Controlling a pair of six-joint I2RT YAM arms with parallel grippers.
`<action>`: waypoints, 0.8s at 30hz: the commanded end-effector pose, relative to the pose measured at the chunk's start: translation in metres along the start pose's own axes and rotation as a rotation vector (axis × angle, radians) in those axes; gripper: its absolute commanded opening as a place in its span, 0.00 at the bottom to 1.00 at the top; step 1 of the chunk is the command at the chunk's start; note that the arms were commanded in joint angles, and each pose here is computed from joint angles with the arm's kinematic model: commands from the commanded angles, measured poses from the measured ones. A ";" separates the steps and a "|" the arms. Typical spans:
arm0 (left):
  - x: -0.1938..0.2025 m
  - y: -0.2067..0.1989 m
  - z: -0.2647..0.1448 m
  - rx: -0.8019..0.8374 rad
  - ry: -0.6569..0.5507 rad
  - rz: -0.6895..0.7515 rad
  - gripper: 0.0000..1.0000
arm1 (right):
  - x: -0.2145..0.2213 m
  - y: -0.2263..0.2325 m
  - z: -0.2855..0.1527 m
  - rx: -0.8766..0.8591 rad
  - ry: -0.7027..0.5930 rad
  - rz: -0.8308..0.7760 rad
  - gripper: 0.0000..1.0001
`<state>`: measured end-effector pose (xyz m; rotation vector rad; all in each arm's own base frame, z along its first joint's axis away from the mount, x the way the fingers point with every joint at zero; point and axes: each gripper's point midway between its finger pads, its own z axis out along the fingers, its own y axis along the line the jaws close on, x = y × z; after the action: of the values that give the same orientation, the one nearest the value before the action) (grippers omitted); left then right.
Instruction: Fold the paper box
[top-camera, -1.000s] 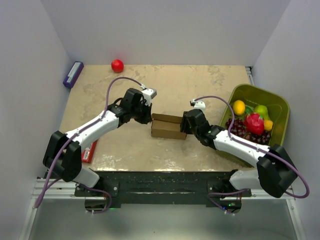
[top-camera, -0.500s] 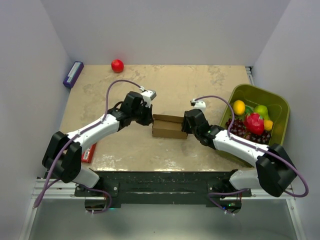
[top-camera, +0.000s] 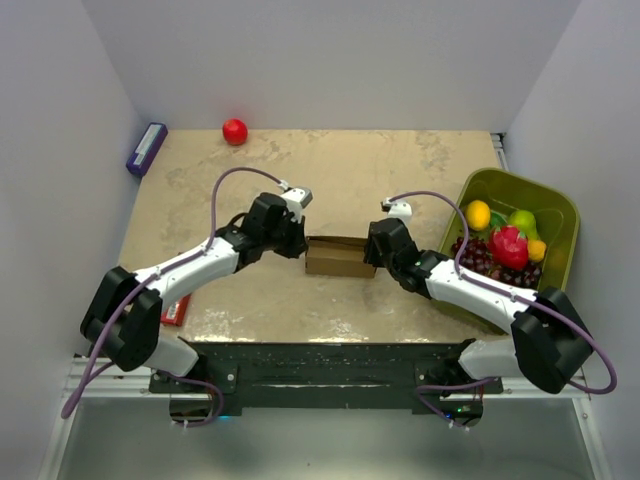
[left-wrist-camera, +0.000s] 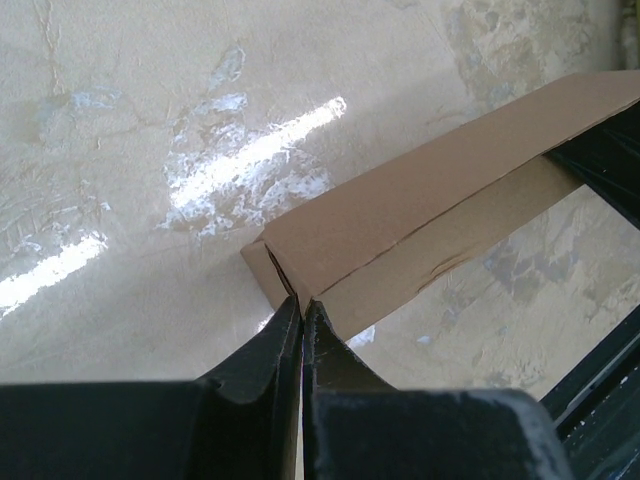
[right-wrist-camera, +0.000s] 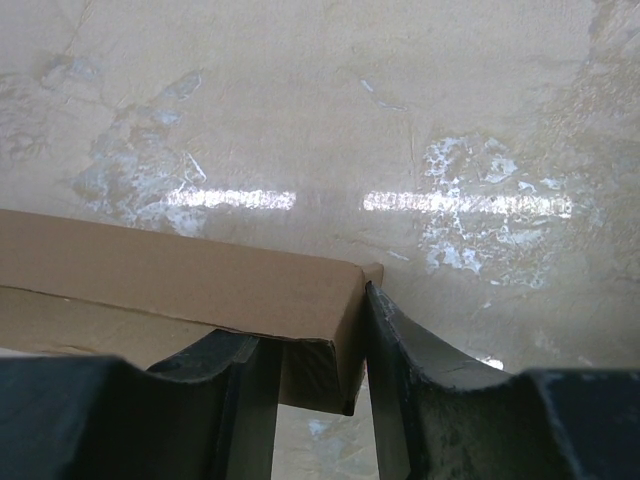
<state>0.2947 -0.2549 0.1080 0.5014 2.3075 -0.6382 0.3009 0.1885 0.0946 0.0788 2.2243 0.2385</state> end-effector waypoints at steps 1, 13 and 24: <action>0.031 -0.014 0.000 0.026 0.083 0.020 0.00 | 0.034 -0.014 0.000 0.044 0.111 -0.078 0.38; 0.036 -0.008 0.001 -0.057 0.091 0.061 0.00 | 0.009 0.000 -0.030 -0.020 0.120 -0.083 0.69; 0.027 -0.010 0.003 -0.074 0.089 0.074 0.00 | -0.011 -0.013 -0.062 0.013 0.107 -0.104 0.73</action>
<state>0.2828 -0.2621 0.1027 0.5500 2.3019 -0.5335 0.2617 0.1716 0.1149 -0.0323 2.3511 0.1933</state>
